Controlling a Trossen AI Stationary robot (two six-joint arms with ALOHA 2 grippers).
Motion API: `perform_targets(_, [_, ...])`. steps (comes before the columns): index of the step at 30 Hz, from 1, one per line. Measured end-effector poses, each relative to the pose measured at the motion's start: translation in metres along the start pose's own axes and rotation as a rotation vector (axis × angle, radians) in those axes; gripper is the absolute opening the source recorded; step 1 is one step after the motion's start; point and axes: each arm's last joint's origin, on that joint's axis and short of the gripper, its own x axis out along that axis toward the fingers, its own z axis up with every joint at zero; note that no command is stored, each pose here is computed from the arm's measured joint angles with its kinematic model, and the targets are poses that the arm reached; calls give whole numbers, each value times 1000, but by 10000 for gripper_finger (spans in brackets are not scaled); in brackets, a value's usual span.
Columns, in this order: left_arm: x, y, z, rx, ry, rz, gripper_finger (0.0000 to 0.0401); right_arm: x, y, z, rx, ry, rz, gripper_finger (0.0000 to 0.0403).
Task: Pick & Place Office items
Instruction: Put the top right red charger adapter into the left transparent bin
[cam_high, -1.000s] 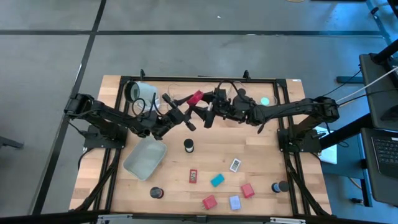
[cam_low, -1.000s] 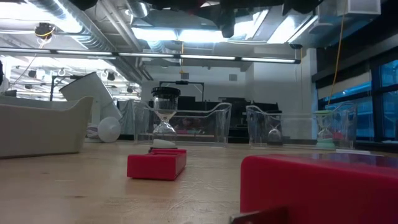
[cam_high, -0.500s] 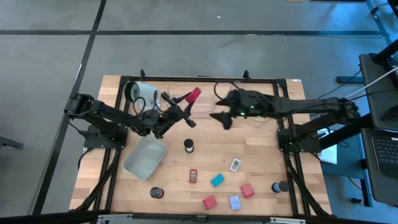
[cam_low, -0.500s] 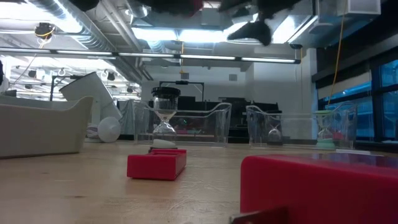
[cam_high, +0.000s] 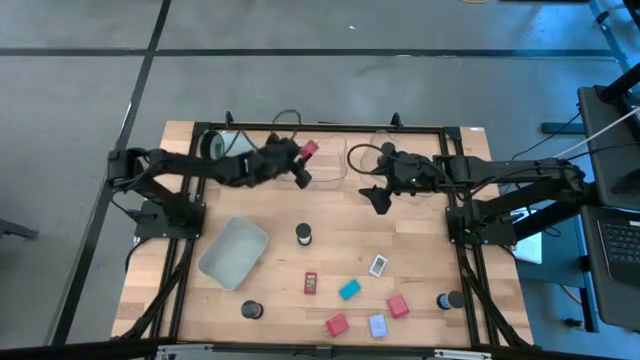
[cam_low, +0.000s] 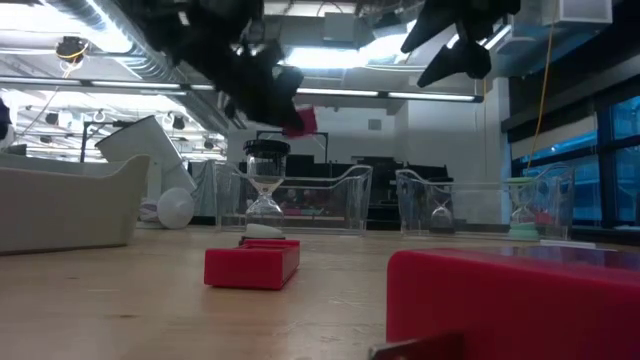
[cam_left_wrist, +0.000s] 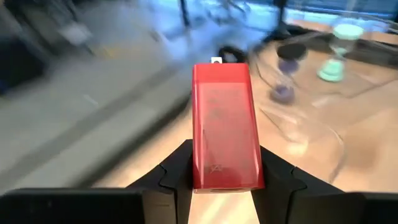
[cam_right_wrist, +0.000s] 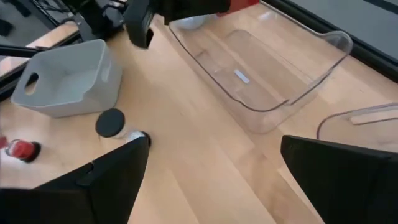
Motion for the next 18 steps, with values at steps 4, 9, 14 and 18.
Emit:
perform_targets(4, [13,19,-12,-123,159,-107,119,0,0,0,-4,-6,-8,370])
perform_targets(9, [24,22,-26,-122,240,-105,120,0,0,0,-24,-9,-11,370])
perform_targets(14, [35,19,-38,-108,280,-99,120,0,0,0,-27,-9,-11,370])
perform_targets(18, [44,19,-47,-104,303,-102,120,0,0,0,-27,-9,-11,370])
